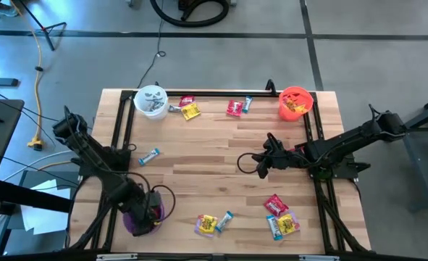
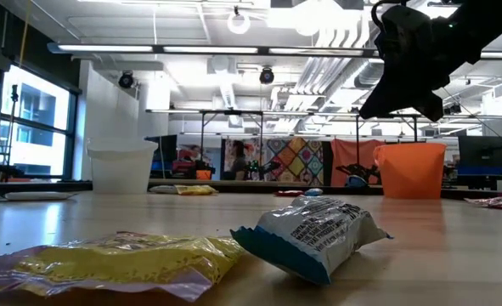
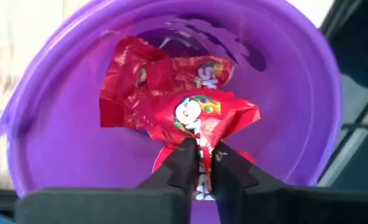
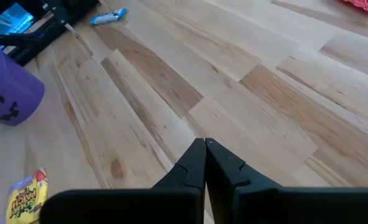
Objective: Sort candy
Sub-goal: Put the red candy into the purple bucket, then put the yellow candy into the orange bucket
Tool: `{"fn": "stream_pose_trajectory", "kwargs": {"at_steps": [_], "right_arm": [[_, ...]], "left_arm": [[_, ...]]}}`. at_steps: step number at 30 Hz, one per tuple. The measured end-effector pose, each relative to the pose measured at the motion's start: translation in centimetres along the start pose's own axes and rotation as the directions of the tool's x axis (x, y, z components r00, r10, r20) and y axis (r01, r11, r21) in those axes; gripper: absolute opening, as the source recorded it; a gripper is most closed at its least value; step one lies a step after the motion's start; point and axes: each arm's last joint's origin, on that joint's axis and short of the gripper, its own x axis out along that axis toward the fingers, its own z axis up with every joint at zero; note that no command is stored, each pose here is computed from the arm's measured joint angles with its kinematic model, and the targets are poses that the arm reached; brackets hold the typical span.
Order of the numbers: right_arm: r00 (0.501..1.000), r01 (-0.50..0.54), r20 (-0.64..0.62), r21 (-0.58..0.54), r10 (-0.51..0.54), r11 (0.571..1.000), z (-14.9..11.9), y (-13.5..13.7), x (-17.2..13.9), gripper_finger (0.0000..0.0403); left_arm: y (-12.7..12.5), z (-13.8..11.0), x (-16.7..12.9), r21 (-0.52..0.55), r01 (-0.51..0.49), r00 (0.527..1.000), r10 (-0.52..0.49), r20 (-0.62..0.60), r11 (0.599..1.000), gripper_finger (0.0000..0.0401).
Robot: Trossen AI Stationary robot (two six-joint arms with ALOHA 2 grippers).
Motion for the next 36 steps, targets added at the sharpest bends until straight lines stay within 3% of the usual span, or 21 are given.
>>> {"fn": "stream_pose_trajectory", "kwargs": {"at_steps": [5,9,15,18,23,30,36], "right_arm": [[1.0,-0.01,-0.011,-0.017,0.009,1.0,0.0,0.0,0.0,0.0],[0.992,-0.089,-0.094,-0.047,0.084,0.995,-0.2,0.3,-0.1,0.0],[0.963,-0.195,-0.196,-0.044,0.183,0.98,-1.4,1.4,-0.8,0.0],[0.931,-0.248,-0.274,0.005,0.24,0.969,-3.2,2.4,-1.8,0.0],[0.898,-0.22,-0.365,0.113,0.246,0.969,-6.9,3.6,-4.2,0.0],[0.861,-0.112,-0.463,0.235,0.212,0.965,-11.7,5.8,-5.7,0.0],[0.823,0.053,-0.564,0.19,0.065,0.98,-14.2,8.6,-6.1,0.0]], "left_arm": [[-0.1,0.7,-0.9,0.057,0.026,1.0,-0.025,-0.012,0.998,0.0086],[-0.4,0.8,-2.0,0.046,0.017,1.0,-0.016,-0.01,0.999,0.0119],[-1.8,0.9,-4.9,0.091,0.105,0.993,-0.109,0.036,0.99,0.013],[-1.6,1.9,-6.3,0.082,0.105,0.983,-0.116,0.143,0.991,0.0123],[-0.1,4.8,-7.2,0.035,0.047,0.947,-0.056,0.317,0.998,0.0094],[1.4,10.6,-7.8,0.204,0.03,0.864,-0.127,0.486,0.979,0.0035],[3.5,13.9,-8.2,0.31,-0.02,0.83,-0.157,0.535,0.951,0.0003]]}}
